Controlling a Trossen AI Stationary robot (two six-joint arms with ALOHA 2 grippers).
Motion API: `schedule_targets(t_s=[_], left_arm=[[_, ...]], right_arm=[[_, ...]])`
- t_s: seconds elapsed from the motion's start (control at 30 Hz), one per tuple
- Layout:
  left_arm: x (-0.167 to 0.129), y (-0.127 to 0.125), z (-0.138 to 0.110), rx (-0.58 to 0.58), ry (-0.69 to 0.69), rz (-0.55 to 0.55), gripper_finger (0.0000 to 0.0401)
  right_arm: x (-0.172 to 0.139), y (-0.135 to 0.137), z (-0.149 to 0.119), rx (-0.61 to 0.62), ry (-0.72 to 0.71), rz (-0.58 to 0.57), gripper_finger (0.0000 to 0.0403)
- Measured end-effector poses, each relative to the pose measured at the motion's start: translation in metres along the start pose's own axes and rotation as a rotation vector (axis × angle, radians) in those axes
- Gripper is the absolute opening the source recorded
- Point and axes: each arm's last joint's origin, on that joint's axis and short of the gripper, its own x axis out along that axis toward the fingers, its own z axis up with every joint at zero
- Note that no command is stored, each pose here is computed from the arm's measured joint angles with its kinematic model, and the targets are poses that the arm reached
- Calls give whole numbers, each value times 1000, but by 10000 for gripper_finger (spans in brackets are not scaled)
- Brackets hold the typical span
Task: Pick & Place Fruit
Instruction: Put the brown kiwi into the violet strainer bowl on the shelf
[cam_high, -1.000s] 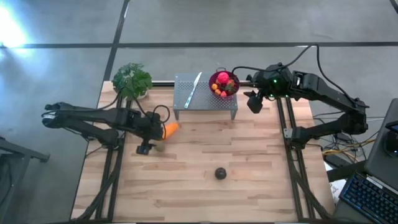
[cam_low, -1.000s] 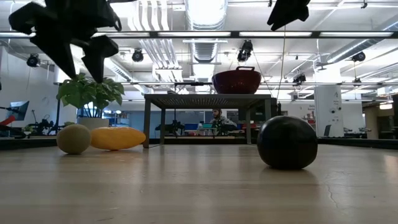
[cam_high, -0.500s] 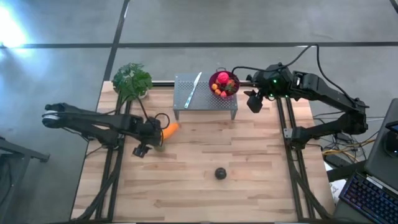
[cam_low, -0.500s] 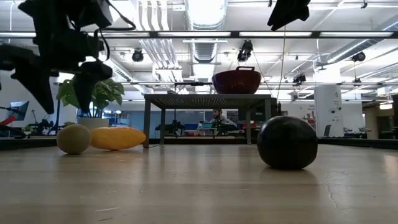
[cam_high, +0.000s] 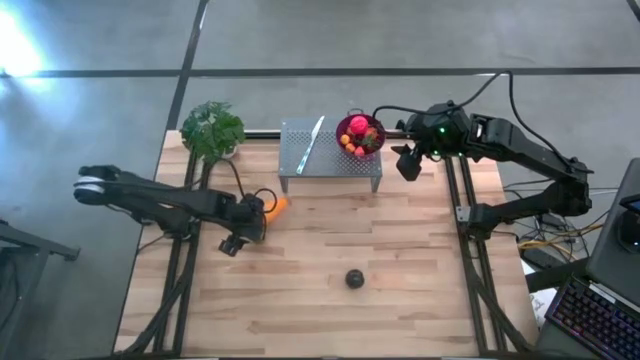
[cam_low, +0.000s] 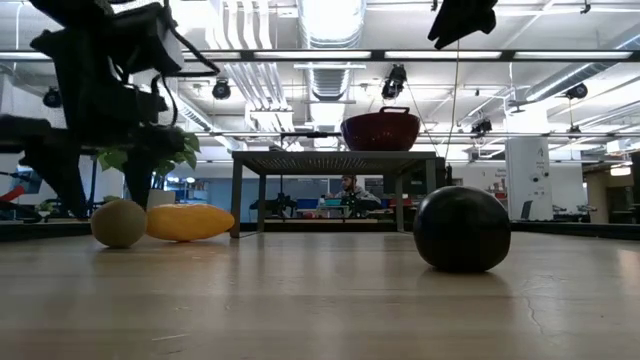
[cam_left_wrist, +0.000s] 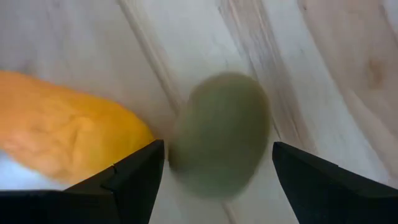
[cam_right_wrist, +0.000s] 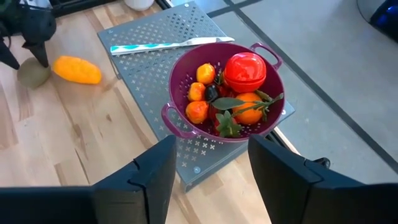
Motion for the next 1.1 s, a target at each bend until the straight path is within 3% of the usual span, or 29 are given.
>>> schedule_targets(t_s=[0.23, 0.5, 0.83, 1.1], left_arm=[[27, -1, -1, 1, 77, -38, 303], [32, 2, 5, -23, 112, -56, 303], [25, 9, 21, -250, 28, -18, 303], [28, 2, 24, -350, 5, -123, 303]], right_arm=[[4, 0, -3, -14, 16, -2, 174], [12, 1, -10, -39, 49, -7, 157], [16, 1, -13, -62, 64, -8, 138], [16, 1, -14, -70, 68, -8, 127]])
